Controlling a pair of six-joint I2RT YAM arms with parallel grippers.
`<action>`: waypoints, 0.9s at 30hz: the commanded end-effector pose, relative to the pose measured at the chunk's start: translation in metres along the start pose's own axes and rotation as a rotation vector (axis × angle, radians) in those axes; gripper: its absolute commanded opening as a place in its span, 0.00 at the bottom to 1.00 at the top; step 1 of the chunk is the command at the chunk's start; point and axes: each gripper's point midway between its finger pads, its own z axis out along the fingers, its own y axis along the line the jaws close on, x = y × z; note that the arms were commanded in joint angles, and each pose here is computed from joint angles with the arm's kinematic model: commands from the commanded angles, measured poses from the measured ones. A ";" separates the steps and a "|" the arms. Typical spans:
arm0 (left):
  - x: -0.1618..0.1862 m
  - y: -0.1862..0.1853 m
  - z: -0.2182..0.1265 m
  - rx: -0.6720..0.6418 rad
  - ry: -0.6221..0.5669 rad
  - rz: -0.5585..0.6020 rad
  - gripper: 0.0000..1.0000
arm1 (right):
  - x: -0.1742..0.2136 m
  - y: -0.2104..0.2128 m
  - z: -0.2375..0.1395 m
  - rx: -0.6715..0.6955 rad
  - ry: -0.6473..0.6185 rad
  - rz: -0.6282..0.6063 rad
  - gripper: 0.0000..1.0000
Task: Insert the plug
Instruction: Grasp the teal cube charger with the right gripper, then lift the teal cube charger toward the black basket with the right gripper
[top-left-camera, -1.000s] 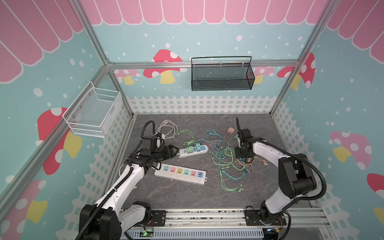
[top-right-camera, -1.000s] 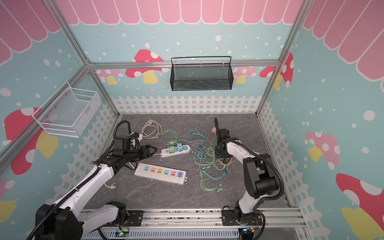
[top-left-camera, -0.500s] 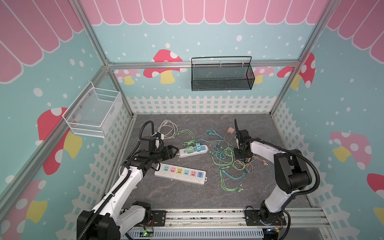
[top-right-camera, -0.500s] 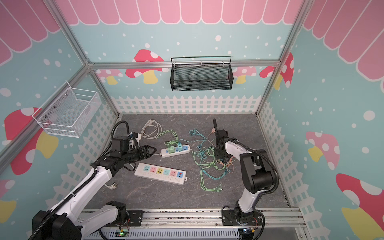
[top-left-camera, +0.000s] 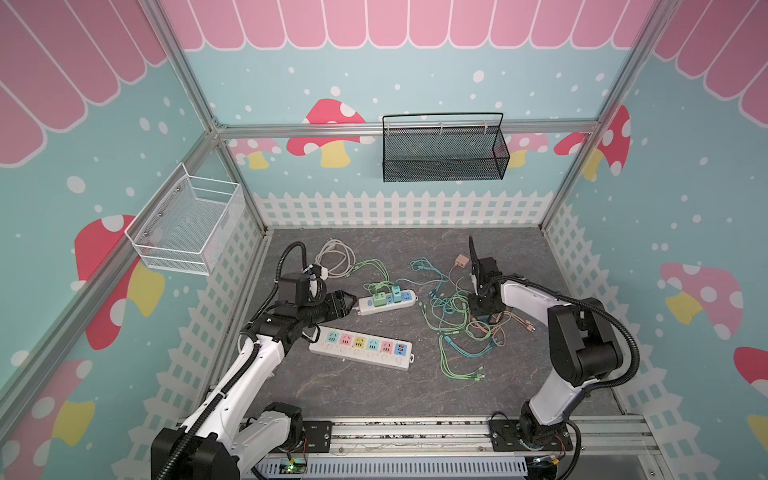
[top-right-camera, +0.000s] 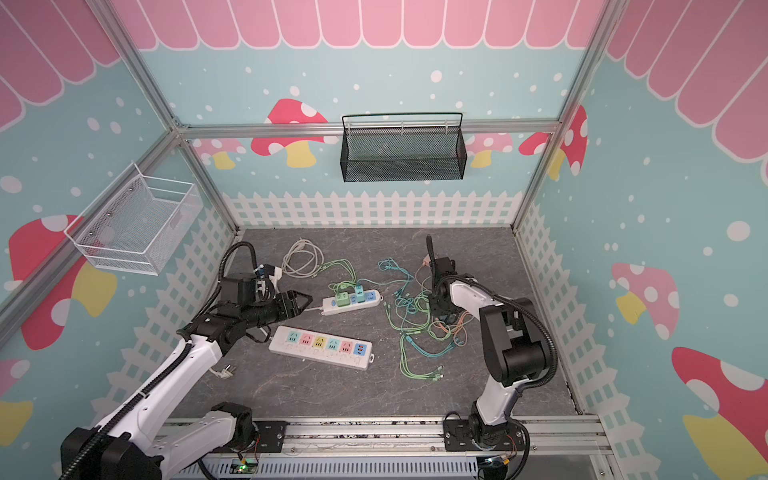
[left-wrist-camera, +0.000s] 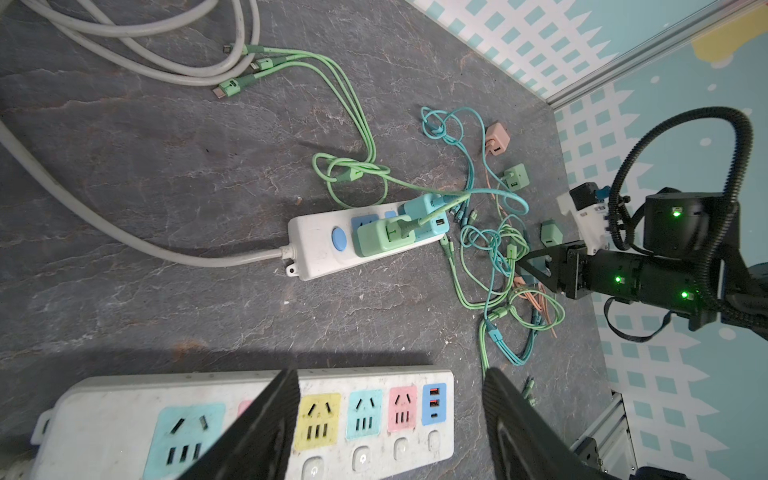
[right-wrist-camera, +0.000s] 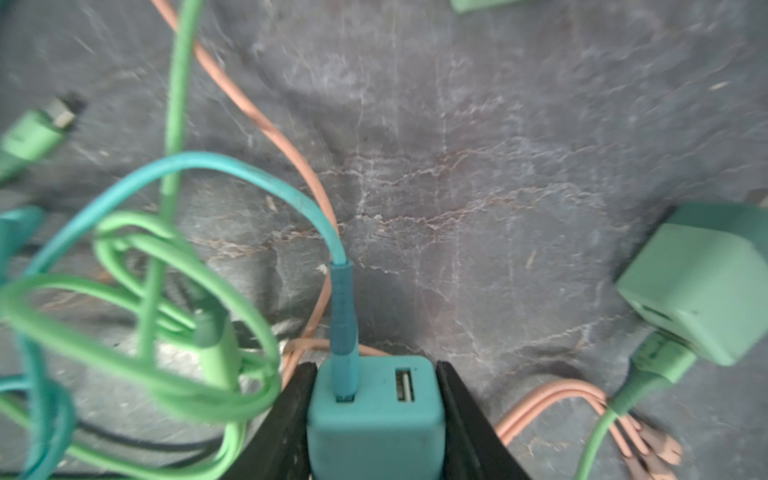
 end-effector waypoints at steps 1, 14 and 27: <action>-0.007 -0.008 -0.007 0.022 -0.012 0.013 0.70 | -0.029 -0.008 -0.037 0.010 -0.104 0.008 0.36; -0.007 -0.012 -0.009 0.039 -0.012 0.015 0.70 | -0.096 0.012 -0.159 -0.189 -0.389 -0.012 0.34; -0.006 -0.025 -0.013 0.088 -0.006 0.039 0.69 | -0.164 0.016 -0.271 -0.326 -0.612 -0.033 0.33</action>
